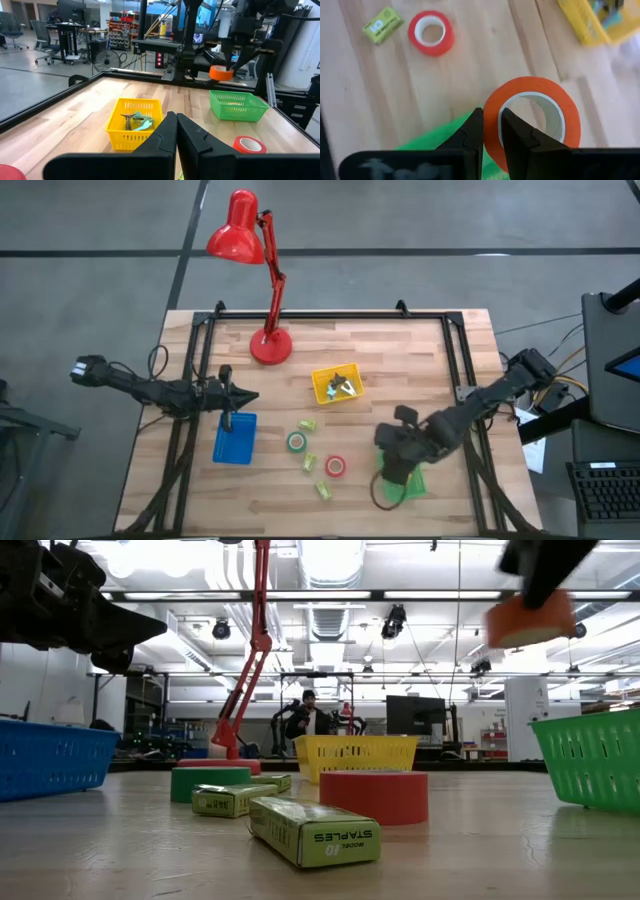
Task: Pick and place Stapler, Stapler remover, tape
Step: Put the orange tape into the green bin, then put the red tape into the green bin
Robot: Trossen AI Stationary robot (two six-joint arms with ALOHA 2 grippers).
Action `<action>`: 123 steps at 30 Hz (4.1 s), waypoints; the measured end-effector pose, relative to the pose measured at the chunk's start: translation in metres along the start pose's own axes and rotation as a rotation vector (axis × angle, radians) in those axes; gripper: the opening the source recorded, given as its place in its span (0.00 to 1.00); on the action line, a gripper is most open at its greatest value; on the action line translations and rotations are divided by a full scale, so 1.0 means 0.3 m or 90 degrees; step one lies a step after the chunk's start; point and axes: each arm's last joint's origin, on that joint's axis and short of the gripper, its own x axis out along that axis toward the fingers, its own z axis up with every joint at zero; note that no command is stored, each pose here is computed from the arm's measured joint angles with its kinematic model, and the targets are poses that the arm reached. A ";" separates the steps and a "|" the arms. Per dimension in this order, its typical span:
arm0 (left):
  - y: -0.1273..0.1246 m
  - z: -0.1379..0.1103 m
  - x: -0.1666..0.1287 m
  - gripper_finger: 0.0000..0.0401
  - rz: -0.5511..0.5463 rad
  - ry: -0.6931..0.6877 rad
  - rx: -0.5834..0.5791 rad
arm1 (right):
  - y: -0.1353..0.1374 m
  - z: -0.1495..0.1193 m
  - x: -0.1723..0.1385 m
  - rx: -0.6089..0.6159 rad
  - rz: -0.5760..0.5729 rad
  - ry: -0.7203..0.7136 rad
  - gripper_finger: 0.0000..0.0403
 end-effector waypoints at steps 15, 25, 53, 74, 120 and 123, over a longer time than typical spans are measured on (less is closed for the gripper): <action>0.000 0.000 0.000 0.02 0.000 0.001 0.000 | 0.064 -0.188 -0.105 0.099 -0.022 0.015 0.12; 0.000 0.000 0.000 0.02 0.000 0.001 0.000 | 0.066 -0.219 -0.079 0.118 -0.046 0.012 0.11; 0.000 -0.001 0.000 0.02 0.000 0.001 0.000 | 0.076 -0.241 -0.045 0.123 -0.040 0.015 0.12; 0.000 -0.001 0.000 0.02 0.000 0.001 0.000 | 0.078 -0.290 0.063 0.139 0.010 0.028 0.12; 0.000 0.000 0.000 0.02 0.000 0.001 0.000 | 0.101 -0.197 0.016 0.052 -0.004 -0.203 0.40; 0.000 -0.001 0.000 0.02 0.000 0.001 0.000 | 0.101 -0.184 0.005 0.028 -0.035 -0.257 0.39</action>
